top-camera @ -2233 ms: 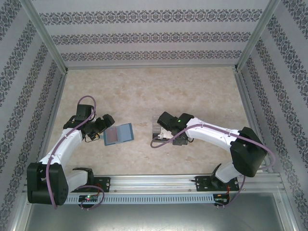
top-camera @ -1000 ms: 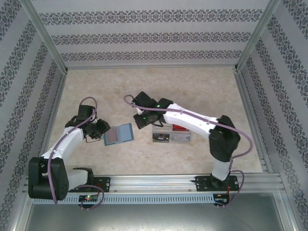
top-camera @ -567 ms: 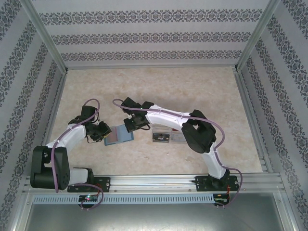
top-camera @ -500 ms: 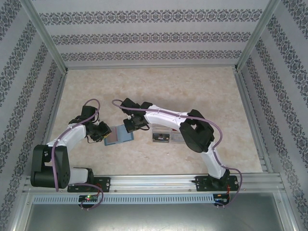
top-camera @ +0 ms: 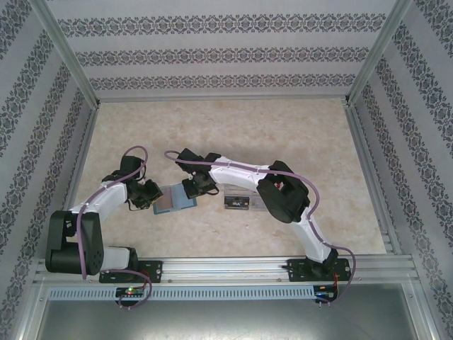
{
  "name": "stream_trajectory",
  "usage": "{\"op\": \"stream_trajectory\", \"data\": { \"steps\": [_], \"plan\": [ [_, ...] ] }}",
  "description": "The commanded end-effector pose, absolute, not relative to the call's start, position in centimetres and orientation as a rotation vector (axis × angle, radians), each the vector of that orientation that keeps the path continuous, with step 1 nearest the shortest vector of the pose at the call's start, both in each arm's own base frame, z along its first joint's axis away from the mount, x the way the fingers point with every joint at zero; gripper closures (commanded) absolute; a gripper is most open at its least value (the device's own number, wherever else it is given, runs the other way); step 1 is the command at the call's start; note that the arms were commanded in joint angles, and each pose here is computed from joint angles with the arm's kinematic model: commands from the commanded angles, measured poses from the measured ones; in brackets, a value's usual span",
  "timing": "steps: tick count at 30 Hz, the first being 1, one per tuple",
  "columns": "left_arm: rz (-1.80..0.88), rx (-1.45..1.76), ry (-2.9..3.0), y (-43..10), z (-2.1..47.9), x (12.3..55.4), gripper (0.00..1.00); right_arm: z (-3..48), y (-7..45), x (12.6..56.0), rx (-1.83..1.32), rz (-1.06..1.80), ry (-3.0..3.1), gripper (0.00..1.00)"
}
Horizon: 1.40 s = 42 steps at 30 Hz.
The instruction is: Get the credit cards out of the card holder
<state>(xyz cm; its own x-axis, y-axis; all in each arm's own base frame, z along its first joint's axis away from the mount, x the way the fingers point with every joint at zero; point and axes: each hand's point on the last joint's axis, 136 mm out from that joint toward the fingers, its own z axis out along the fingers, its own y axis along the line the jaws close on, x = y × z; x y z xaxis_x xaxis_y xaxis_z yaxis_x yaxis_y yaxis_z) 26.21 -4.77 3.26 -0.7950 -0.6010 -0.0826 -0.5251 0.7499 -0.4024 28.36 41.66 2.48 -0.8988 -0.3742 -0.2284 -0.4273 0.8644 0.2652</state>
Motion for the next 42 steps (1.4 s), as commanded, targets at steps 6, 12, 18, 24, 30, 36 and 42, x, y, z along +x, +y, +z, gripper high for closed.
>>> {"op": "stream_trajectory", "data": {
  "steps": [6, 12, 18, 24, 30, 36, 42],
  "plan": [
    [-0.504, -0.873, 2.811, -5.1, 2.0, 25.4, 0.78, 1.6, 41.7, 27.9, -0.609, 0.469, 2.913, 1.00],
    [-0.633, -0.830, 2.771, -6.5, 2.7, 26.2, 0.70, 1.4, 41.9, 27.7, -0.609, 0.481, 2.923, 1.00],
    [-0.754, -0.791, 2.738, -7.9, 3.3, 26.8, 0.63, 1.4, 42.0, 27.4, -0.617, 0.482, 2.926, 1.00],
    [-0.808, -0.762, 2.716, -8.6, 3.9, 27.1, 0.59, 1.3, 42.0, 27.3, -0.617, 0.481, 2.930, 1.00],
    [-0.863, -0.730, 2.679, -9.2, 4.7, 27.4, 0.51, 1.3, 42.1, 27.3, -0.618, 0.481, 2.931, 1.00],
    [-0.958, -0.685, 2.631, -10.3, 5.7, 28.0, 0.49, 1.4, 42.0, 27.3, -0.617, 0.481, 2.928, 1.00],
    [-1.027, -0.665, 2.603, -11.0, 6.2, 28.3, 0.49, 1.6, 42.0, 27.4, -0.617, 0.481, 2.922, 1.00]
  ]
}}
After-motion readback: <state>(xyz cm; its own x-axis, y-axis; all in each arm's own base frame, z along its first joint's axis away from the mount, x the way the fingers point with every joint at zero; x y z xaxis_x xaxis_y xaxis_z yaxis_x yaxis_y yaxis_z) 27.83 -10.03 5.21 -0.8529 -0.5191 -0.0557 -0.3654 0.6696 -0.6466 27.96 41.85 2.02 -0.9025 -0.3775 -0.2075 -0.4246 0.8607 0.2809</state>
